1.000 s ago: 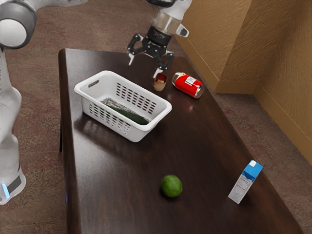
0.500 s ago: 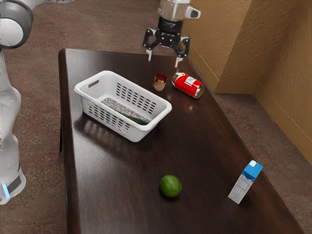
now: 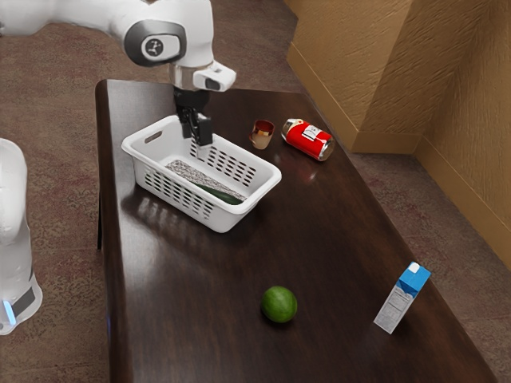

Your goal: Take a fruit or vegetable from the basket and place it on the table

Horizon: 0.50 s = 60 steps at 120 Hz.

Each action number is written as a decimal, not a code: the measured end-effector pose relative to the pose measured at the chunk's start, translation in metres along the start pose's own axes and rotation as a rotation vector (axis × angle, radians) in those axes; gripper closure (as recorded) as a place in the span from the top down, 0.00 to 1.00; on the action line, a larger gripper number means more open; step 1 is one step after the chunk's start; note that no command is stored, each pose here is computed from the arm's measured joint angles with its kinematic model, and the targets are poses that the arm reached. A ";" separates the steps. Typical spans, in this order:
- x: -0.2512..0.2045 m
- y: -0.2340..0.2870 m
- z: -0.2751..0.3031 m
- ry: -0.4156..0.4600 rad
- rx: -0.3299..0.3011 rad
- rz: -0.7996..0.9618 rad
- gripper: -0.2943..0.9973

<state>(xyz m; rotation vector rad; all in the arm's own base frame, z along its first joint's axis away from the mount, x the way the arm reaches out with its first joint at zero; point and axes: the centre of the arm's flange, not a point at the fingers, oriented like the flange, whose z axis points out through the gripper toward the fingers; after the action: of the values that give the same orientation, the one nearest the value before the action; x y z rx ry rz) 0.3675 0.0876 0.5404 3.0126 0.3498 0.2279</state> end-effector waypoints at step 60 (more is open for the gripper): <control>0.017 -0.007 0.045 -0.048 0.003 0.468 0.76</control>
<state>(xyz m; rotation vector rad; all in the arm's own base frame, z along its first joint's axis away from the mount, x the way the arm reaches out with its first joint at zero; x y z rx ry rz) 0.3896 0.0947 0.4973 3.0487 -0.3654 0.1871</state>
